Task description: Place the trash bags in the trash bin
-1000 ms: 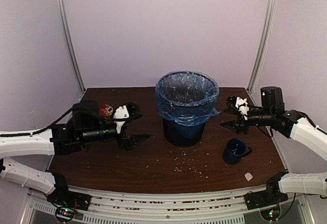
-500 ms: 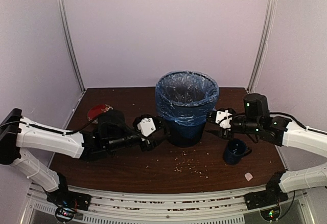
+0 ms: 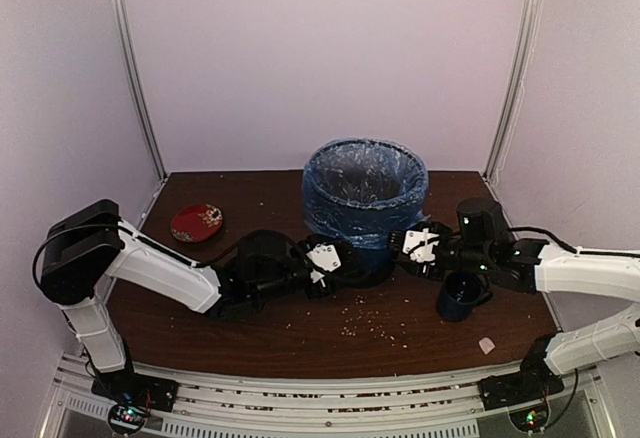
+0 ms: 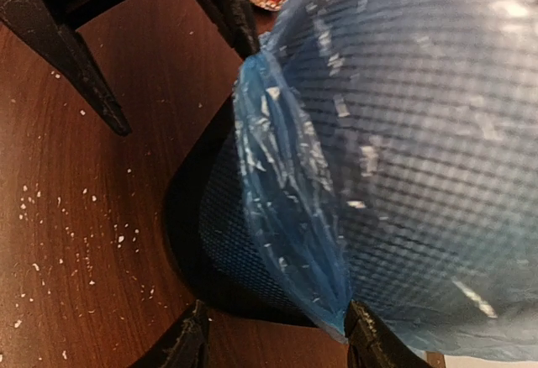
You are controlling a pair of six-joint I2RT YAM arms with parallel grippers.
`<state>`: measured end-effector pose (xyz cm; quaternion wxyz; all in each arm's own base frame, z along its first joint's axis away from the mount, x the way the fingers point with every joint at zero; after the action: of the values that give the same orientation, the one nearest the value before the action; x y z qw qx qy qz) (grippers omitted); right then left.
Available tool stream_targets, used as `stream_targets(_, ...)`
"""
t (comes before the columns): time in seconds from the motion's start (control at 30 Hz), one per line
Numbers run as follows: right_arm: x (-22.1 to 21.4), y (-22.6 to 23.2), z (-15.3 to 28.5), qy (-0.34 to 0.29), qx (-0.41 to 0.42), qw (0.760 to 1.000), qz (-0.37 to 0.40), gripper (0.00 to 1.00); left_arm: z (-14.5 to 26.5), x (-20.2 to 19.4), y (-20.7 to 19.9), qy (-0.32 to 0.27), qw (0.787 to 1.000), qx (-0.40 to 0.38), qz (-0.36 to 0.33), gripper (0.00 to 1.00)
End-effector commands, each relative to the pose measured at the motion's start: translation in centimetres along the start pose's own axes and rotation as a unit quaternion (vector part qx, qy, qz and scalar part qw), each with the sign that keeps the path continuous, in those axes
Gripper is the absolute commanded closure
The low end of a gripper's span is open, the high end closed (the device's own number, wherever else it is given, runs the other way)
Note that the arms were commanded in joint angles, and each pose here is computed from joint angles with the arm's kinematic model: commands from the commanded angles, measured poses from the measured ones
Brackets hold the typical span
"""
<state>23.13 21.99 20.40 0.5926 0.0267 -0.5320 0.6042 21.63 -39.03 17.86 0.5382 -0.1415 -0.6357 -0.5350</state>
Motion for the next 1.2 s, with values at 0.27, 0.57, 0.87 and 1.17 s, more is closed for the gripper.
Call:
stream_targets(0.27,-2.2,3.3,-2.2,0.057,0.025,0.997,0.039,0.46,-0.3,-2.3,-1.1,-0.003,0.999,0.018,0.027,0.33)
stream_targets(0.57,-4.0,5.1,-1.0,0.102,0.081,0.990,0.052,0.47,2.5,-2.8,-0.7,0.020,0.997,0.023,0.069,0.33)
stream_targets(0.87,-1.6,3.7,3.1,0.065,0.062,0.996,0.004,0.46,6.2,0.1,1.5,0.037,0.992,0.026,0.121,0.33)
stream_targets(1.17,0.0,-0.8,6.9,-0.005,-0.003,0.995,-0.103,0.42,10.4,5.6,5.8,0.045,0.978,0.048,0.198,0.31)
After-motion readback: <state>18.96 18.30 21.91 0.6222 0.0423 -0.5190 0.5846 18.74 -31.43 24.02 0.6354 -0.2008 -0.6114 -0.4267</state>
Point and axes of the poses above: each gripper's point midway between its finger pads, its own z axis back along the fingers, its own y axis along the line the jaws close on, x = y × z, the point moved 6 cm from there along z, back along the fingers
